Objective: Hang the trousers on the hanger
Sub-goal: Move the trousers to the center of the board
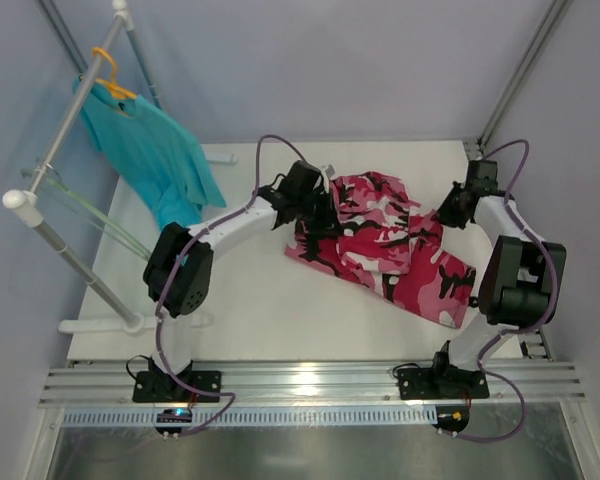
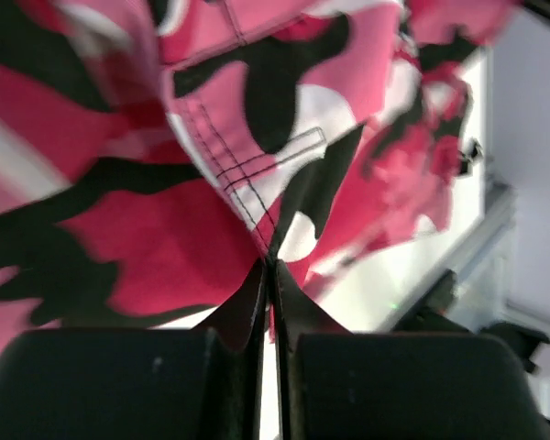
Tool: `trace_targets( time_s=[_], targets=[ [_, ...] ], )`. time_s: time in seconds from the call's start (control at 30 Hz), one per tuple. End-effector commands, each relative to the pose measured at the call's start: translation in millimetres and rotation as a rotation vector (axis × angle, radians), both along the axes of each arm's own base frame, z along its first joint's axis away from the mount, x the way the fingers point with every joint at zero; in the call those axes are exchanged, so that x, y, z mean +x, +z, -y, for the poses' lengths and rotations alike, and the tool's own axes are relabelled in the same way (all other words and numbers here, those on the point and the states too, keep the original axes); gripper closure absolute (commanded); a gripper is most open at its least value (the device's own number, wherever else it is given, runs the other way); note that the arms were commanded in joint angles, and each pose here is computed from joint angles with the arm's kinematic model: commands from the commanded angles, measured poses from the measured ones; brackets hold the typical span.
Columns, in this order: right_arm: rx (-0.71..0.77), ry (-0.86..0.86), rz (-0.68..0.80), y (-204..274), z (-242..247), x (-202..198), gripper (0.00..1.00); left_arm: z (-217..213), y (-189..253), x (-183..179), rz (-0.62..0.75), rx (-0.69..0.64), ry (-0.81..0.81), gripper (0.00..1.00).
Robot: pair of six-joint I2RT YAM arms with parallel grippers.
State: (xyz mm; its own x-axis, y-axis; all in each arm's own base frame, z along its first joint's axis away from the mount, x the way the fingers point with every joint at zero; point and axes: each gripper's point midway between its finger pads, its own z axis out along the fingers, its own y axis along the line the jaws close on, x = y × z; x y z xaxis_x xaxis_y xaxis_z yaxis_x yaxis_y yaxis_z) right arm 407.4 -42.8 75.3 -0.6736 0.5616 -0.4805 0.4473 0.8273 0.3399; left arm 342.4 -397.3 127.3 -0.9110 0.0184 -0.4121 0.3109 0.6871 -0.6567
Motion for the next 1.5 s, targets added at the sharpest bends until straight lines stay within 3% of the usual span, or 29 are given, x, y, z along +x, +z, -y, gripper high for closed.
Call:
trace_targets(
  time_s=[0.0, 0.17, 0.27, 0.57, 0.77, 0.87, 0.97, 1.07, 1.2, 1.23, 1.27, 1.4, 1.47],
  targets=[
    [-0.209, -0.109, 0.185, 116, 40, 7, 0.96, -69, 66, 32, 0.198, 0.185, 0.137, 1.0],
    [-0.263, -0.151, 0.374, 213, 42, -13, 0.96, -150, 90, 59, 0.288, 0.411, 0.307, 1.0],
    [-0.231, -0.121, 0.454, 240, 31, -19, 0.96, -176, 99, 78, 0.325, 0.495, 0.374, 1.0],
    [-0.149, 0.004, 0.4, 203, 6, -21, 0.96, -200, 66, 105, 0.295, 0.629, 0.388, 0.99],
    [-0.182, -0.044, 0.279, 152, 26, 0, 0.93, -200, 52, 93, 0.235, 0.654, 0.359, 0.59],
    [-0.177, -0.056, 0.231, 139, 35, 29, 0.89, -189, 68, 75, 0.276, 0.633, 0.31, 0.45],
    [-0.173, -0.064, 0.203, 138, 41, 51, 0.89, -163, 86, 45, 0.33, 0.581, 0.225, 0.35],
    [-0.187, -0.076, 0.21, 145, 45, 53, 0.89, -127, 82, 12, 0.32, 0.445, 0.125, 0.28],
    [-0.126, -0.027, 0.223, 128, 30, 53, 0.75, -89, 67, -14, 0.232, 0.243, 0.053, 0.27],
    [-0.153, -0.051, 0.169, 117, 37, 45, 0.62, -87, 56, -20, 0.204, 0.241, 0.043, 0.27],
    [-0.163, -0.058, 0.139, 113, 39, 40, 0.57, -84, 49, -23, 0.187, 0.236, 0.038, 0.27],
    [-0.17, -0.078, 0.142, 123, 36, 18, 0.4, -57, 21, -42, 0.13, 0.184, -0.032, 0.24],
    [-0.163, -0.081, 0.144, 125, 32, 5, 0.37, -47, 9, -46, 0.116, 0.191, -0.051, 0.23]
  ],
)
